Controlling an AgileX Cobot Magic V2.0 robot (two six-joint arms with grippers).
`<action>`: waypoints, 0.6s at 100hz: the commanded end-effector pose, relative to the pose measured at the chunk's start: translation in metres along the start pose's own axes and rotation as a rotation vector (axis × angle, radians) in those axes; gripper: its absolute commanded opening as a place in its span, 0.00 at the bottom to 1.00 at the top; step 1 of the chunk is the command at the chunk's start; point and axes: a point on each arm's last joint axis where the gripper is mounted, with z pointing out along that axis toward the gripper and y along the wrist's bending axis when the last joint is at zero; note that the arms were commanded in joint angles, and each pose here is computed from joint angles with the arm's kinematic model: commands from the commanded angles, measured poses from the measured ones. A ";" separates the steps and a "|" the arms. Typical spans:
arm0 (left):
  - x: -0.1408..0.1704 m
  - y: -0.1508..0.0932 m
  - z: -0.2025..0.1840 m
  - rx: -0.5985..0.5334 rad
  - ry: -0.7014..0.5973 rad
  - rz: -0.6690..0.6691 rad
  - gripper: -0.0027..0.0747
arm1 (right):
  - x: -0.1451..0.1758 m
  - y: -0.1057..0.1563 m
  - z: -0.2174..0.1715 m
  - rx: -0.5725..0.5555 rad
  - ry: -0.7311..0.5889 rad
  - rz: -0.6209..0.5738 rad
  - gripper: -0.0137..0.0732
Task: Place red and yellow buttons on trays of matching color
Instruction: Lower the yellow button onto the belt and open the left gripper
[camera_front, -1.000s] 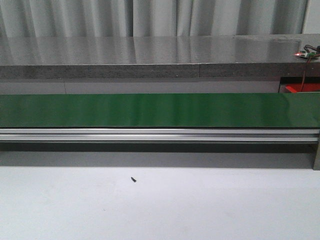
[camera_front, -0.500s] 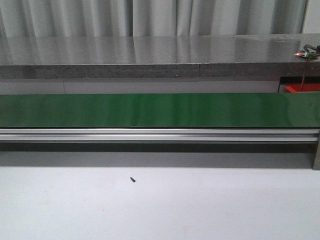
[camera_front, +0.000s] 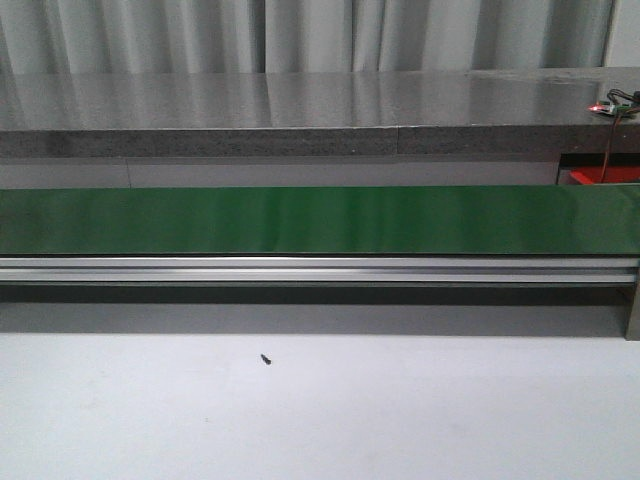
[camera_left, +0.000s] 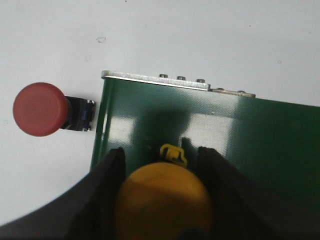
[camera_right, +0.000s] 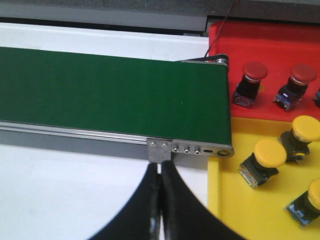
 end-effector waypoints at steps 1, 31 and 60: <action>-0.013 -0.003 -0.027 0.004 -0.124 0.007 0.35 | -0.013 0.000 -0.005 0.008 -0.093 -0.012 0.08; -0.013 -0.005 -0.028 0.017 -0.125 0.011 0.73 | -0.013 0.000 -0.005 0.008 -0.093 -0.012 0.08; -0.019 -0.009 -0.062 0.062 -0.245 -0.023 0.73 | -0.013 0.000 -0.005 0.008 -0.093 -0.012 0.08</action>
